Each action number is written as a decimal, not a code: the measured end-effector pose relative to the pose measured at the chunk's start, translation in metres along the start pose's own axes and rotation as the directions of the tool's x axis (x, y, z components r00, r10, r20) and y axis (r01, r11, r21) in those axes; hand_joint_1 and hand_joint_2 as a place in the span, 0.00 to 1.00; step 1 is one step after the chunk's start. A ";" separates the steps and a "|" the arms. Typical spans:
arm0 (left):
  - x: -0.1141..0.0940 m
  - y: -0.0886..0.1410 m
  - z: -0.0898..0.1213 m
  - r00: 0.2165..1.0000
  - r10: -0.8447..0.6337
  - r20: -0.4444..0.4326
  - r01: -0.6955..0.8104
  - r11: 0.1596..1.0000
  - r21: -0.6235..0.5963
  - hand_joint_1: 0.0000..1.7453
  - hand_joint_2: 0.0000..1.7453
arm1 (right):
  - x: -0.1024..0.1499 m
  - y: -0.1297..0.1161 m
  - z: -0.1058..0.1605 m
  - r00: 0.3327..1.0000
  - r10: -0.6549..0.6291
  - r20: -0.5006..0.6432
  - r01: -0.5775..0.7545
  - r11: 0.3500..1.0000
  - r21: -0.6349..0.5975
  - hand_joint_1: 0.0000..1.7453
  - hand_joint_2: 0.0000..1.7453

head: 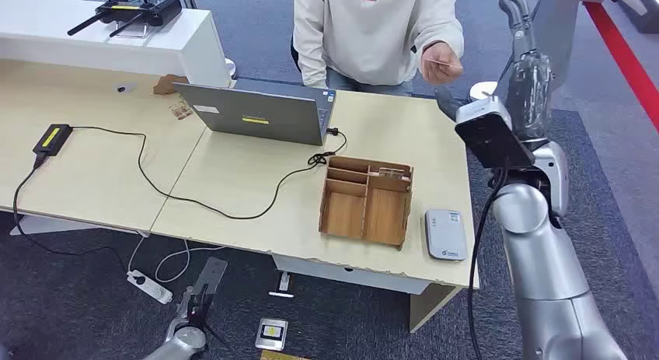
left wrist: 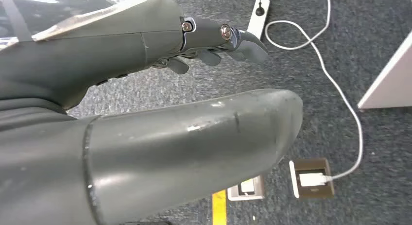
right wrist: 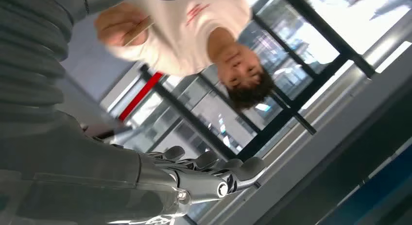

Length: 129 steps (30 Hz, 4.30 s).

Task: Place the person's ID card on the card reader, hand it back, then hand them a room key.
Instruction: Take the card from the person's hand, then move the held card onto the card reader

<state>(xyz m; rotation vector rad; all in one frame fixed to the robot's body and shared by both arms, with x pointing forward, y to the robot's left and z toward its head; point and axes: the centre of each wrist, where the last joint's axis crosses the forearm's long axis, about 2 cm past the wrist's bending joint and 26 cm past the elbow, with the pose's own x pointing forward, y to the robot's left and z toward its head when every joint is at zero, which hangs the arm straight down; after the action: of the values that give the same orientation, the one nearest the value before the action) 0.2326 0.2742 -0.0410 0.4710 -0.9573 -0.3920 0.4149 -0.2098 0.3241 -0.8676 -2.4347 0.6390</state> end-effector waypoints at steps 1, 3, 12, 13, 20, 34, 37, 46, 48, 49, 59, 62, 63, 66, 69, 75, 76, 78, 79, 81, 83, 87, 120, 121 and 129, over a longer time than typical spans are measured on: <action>0.000 0.000 0.000 1.000 0.000 0.000 0.000 1.000 -0.002 0.00 0.00 | -0.002 0.001 -0.001 1.000 0.025 0.003 -0.025 1.000 0.010 0.00 1.00; 0.001 -0.001 0.000 1.000 0.002 0.000 -0.002 1.000 -0.007 0.00 0.00 | -0.009 0.003 -0.004 0.996 0.089 0.012 -0.089 0.995 0.035 0.00 1.00; 0.002 -0.002 0.000 1.000 -0.001 -0.015 0.000 1.000 -0.025 0.00 0.00 | -0.043 0.016 -0.013 0.963 0.271 -0.003 -0.265 0.945 0.189 0.00 1.00; 0.002 -0.002 0.000 1.000 -0.002 -0.017 0.002 1.000 -0.027 0.00 0.00 | -0.046 0.017 -0.013 0.959 0.285 -0.006 -0.277 0.937 0.212 0.00 1.00; 0.005 -0.002 0.000 1.000 -0.013 -0.025 0.012 0.999 -0.036 0.00 0.00 | -0.063 0.028 -0.005 0.926 0.377 -0.033 -0.340 0.868 0.361 0.00 1.00; 0.006 -0.004 0.003 0.999 -0.039 -0.031 0.038 0.998 -0.042 0.00 0.00 | -0.080 0.039 0.012 0.894 0.442 -0.071 -0.356 0.798 0.487 0.00 1.00; 0.007 -0.005 0.003 0.998 -0.048 -0.027 0.047 0.998 -0.043 0.00 0.00 | -0.083 0.038 0.014 0.889 0.451 -0.079 -0.359 0.794 0.491 0.06 1.00; 0.012 -0.005 0.003 0.997 -0.071 0.000 0.071 0.996 -0.053 0.00 0.00 | -0.091 0.034 0.019 0.879 0.467 -0.098 -0.360 0.785 0.505 1.00 1.00; 0.013 -0.005 0.003 0.997 -0.075 0.005 0.076 0.996 -0.054 0.00 0.00 | -0.093 0.033 0.020 0.879 0.465 -0.106 -0.355 0.787 0.504 1.00 1.00; 0.013 -0.005 0.003 0.997 -0.077 0.008 0.078 0.996 -0.054 0.00 0.00 | -0.093 0.033 0.020 0.879 0.464 -0.109 -0.354 0.788 0.504 1.00 1.00; 0.016 -0.004 0.002 0.996 -0.085 0.027 0.086 0.995 -0.056 0.00 0.00 | -0.098 0.028 0.022 0.874 0.472 -0.117 -0.359 0.788 0.501 1.00 1.00; 0.017 -0.004 0.001 0.996 -0.084 0.029 0.085 0.995 -0.057 0.00 0.00 | -0.099 0.027 0.022 0.872 0.475 -0.117 -0.361 0.787 0.500 1.00 1.00; 0.017 -0.004 0.001 0.996 -0.083 0.030 0.085 0.995 -0.058 0.00 0.00 | -0.099 0.027 0.023 0.872 0.475 -0.118 -0.361 0.787 0.501 1.00 1.00; 0.018 -0.004 0.001 0.996 -0.081 0.031 0.083 0.995 -0.060 0.00 0.00 | -0.099 0.027 0.023 0.873 0.472 -0.125 -0.355 0.789 0.501 1.00 1.00; 0.019 -0.004 0.001 0.996 -0.082 0.036 0.084 0.995 -0.059 0.00 0.00 | -0.100 0.027 0.023 0.876 0.462 -0.139 -0.341 0.796 0.500 1.00 1.00; 0.017 -0.004 0.002 0.995 -0.088 0.038 0.090 0.994 -0.058 0.00 0.00 | -0.102 0.021 0.024 0.898 0.387 -0.210 -0.237 0.827 0.509 1.00 1.00; 0.017 -0.004 0.003 0.996 -0.087 0.037 0.089 0.994 -0.058 0.00 0.00 | -0.103 0.019 0.026 0.901 0.369 -0.227 -0.211 0.832 0.513 1.00 1.00; 0.014 -0.004 0.003 0.996 -0.083 0.031 0.084 0.995 -0.057 0.00 0.00 | -0.106 0.016 0.031 0.904 0.342 -0.256 -0.168 0.836 0.522 1.00 1.00; 0.013 -0.003 0.004 0.996 -0.080 0.027 0.081 0.995 -0.055 0.00 0.00 | -0.108 0.013 0.035 0.904 0.334 -0.266 -0.154 0.836 0.527 1.00 1.00; 0.011 -0.002 0.004 0.997 -0.074 0.019 0.075 0.996 -0.052 0.00 0.00 | -0.112 0.009 0.043 0.901 0.331 -0.280 -0.137 0.830 0.541 1.00 1.00; 0.008 -0.002 0.004 0.998 -0.068 0.009 0.069 0.996 -0.049 0.00 0.00 | -0.115 0.004 0.053 0.897 0.335 -0.288 -0.128 0.821 0.557 1.00 1.00; 0.005 -0.001 0.005 0.998 -0.067 -0.012 0.067 0.997 -0.042 0.00 0.00 | -0.122 -0.005 0.072 0.880 0.363 -0.307 -0.124 0.798 0.589 1.00 1.00; 0.030 0.006 -0.012 0.986 -0.146 0.076 0.150 0.987 -0.050 0.00 0.00 | -0.132 -0.032 0.178 0.785 0.450 -0.427 -0.077 0.754 0.653 1.00 1.00; 0.030 0.005 -0.012 0.986 -0.148 0.077 0.152 0.987 -0.054 0.00 0.00 | -0.129 -0.031 0.175 0.792 0.440 -0.423 -0.072 0.756 0.650 1.00 1.00; 0.036 0.002 -0.013 0.982 -0.168 0.087 0.175 0.981 -0.083 0.00 0.00 | -0.103 -0.025 0.160 0.841 0.371 -0.395 -0.045 0.775 0.631 1.00 1.00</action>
<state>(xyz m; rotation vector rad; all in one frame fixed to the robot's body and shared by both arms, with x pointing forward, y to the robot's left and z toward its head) 0.2628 0.2602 -0.0221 0.4597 -0.9742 -0.6117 0.3832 -0.3383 0.1854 -0.8980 -1.5211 1.0492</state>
